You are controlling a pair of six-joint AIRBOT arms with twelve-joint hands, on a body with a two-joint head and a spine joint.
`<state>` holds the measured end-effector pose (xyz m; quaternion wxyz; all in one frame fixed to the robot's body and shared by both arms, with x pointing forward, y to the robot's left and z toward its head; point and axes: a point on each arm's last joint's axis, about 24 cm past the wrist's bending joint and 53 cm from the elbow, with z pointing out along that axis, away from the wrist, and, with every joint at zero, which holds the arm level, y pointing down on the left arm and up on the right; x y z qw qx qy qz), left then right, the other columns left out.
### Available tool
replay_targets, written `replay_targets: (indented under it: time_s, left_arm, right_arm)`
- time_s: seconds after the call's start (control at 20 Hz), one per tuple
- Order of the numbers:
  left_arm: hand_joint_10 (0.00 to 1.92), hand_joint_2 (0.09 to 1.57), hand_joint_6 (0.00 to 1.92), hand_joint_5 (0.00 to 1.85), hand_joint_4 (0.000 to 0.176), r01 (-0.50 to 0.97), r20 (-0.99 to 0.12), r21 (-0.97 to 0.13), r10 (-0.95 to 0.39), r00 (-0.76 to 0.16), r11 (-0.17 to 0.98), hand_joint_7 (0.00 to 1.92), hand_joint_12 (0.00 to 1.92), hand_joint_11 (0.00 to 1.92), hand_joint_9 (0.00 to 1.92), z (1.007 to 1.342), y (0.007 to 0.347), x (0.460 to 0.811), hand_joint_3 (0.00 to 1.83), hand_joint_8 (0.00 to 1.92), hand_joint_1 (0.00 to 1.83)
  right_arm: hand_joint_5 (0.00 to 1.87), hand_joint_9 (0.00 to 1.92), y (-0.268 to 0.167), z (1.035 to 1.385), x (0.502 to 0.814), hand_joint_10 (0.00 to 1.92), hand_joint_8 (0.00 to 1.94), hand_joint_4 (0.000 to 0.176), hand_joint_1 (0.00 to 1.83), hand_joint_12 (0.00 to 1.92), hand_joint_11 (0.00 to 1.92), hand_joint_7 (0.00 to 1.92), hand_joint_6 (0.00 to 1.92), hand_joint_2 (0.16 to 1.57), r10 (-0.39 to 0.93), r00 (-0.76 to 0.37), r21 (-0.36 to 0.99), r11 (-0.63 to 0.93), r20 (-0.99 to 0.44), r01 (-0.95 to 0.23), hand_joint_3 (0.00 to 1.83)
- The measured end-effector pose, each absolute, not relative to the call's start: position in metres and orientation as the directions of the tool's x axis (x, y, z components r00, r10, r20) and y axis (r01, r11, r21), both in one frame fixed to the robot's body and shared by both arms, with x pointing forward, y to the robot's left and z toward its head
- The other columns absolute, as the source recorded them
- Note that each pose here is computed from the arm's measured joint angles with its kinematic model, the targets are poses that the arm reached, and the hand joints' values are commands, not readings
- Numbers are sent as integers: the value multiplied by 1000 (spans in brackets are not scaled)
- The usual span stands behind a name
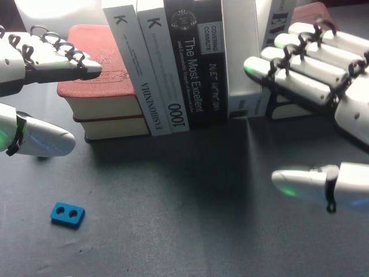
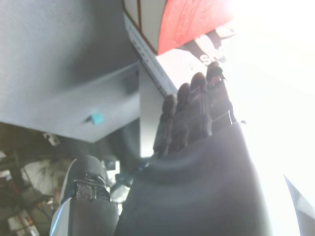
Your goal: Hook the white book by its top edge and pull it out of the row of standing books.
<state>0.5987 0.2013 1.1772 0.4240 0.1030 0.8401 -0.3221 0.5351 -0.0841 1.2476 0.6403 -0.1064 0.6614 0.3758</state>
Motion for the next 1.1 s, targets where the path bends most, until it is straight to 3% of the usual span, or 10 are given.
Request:
replay_targets:
  time_s: [0.35, 1.1]
  left_arm:
    - [0, 1145, 0, 0, 0, 446, -779, -454, -101, -619, 771, 0, 0, 0, 0, 1177, 201, 599, 4, 0, 0]
    - [0, 1137, 0, 0, 0, 446, -779, -454, -100, -619, 771, 0, 0, 0, 0, 1177, 201, 599, 0, 0, 0]
  right_arm:
    - [69, 10, -80, 1222, 516, 2, 2, 0, 0, 0, 0, 47, 2, 1164, 276, -229, 359, 707, -933, -610, 0]
    - [69, 11, -93, 1180, 522, 4, 4, 0, 0, 0, 0, 46, 3, 1162, 219, -299, 356, 756, -929, -550, 0]
